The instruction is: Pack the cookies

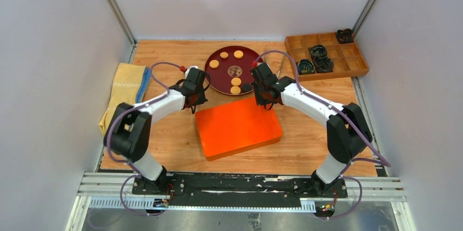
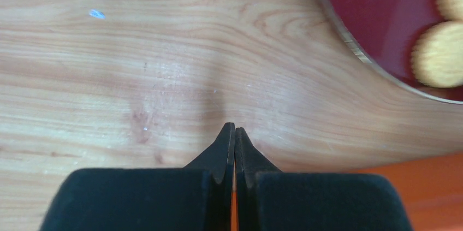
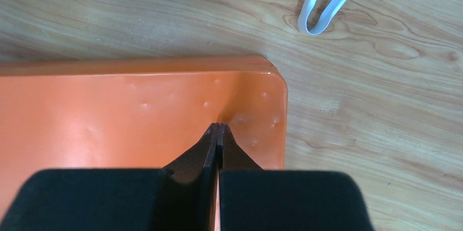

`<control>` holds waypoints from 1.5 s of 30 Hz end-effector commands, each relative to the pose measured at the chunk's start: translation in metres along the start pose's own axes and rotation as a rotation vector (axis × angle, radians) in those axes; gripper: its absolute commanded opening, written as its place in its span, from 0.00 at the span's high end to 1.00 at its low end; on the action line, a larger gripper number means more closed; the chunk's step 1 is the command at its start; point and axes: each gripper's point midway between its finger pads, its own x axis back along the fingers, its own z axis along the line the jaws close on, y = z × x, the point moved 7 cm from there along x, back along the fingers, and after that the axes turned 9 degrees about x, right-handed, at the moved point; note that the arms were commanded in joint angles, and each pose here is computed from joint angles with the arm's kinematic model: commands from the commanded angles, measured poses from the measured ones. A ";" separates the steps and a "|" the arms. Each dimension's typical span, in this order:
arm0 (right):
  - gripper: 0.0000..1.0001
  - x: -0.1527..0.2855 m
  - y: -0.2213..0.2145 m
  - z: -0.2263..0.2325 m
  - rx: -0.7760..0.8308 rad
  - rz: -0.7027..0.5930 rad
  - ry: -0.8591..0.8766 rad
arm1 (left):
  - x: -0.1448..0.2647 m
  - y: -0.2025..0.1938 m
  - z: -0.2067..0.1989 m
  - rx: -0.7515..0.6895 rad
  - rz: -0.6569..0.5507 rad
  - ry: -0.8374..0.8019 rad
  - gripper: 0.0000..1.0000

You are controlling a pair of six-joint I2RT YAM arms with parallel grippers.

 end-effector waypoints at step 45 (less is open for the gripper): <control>0.85 0.109 -0.006 -0.042 -0.063 -0.257 -0.118 | 0.163 0.043 0.007 0.111 -0.267 -0.356 1.00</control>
